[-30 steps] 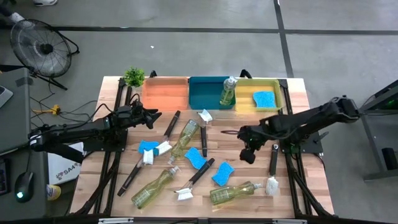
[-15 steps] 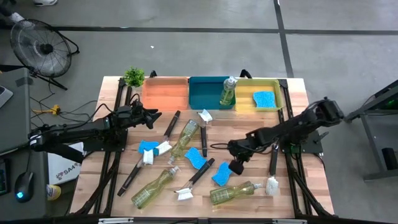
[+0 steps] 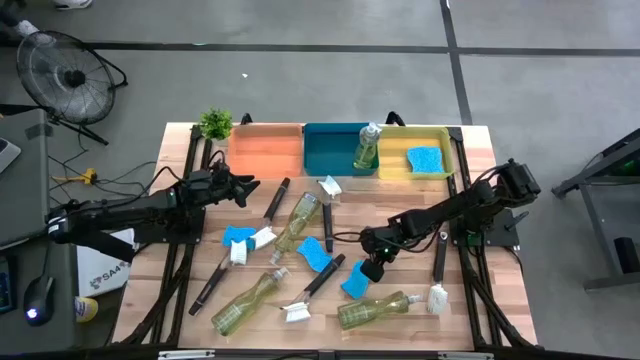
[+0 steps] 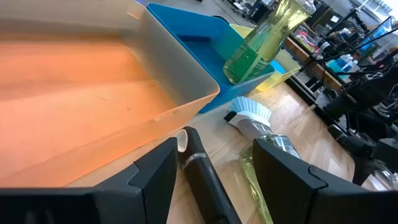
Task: Pick & Place Kitchen Sink Supplies
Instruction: Put the blue sponge into the yellow bin
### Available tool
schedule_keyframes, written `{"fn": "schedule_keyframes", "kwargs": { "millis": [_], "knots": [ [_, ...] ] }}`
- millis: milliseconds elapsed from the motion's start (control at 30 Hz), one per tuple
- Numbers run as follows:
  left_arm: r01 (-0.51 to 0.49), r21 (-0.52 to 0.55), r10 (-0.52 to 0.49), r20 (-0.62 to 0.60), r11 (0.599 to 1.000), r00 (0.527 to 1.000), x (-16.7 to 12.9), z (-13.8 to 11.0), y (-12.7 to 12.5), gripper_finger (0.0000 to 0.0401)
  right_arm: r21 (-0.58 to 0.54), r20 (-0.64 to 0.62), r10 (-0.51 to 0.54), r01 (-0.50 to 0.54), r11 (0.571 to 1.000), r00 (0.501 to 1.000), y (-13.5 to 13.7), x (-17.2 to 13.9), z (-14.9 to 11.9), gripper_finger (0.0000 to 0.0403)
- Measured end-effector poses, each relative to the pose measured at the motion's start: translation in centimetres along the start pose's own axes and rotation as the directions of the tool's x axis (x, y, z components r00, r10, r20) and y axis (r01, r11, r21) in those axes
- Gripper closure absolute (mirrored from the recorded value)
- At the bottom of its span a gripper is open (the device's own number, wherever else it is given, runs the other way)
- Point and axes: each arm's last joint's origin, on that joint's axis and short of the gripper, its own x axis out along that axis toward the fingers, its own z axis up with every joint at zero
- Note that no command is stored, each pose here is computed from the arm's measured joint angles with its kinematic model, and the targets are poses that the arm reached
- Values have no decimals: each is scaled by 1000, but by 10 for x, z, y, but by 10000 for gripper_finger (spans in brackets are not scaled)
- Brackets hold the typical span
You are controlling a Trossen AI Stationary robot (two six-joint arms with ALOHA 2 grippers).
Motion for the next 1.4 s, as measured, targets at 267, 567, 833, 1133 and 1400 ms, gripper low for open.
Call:
{"fn": "schedule_keyframes", "kwargs": {
  "millis": [267,567,833,1133,1400],
  "knots": [
    [0,0,0,1,1000,1000,0,0,0,197,-55,12,33,-33,998,999,4,2,1,115],
    [0,0,0,0,1000,1000,0,0,0,197,-96,36,17,-14,995,999,8,5,-5,170],
    [0,0,0,0,1000,1000,0,0,0,197,-111,69,-6,13,994,998,9,5,-6,201],
    [0,0,0,0,1000,1000,0,0,0,197,-100,94,-32,41,994,995,10,7,-11,202],
    [0,0,0,0,1000,1000,0,0,0,197,-76,88,-43,50,996,995,10,13,-11,205]
  ]
}}
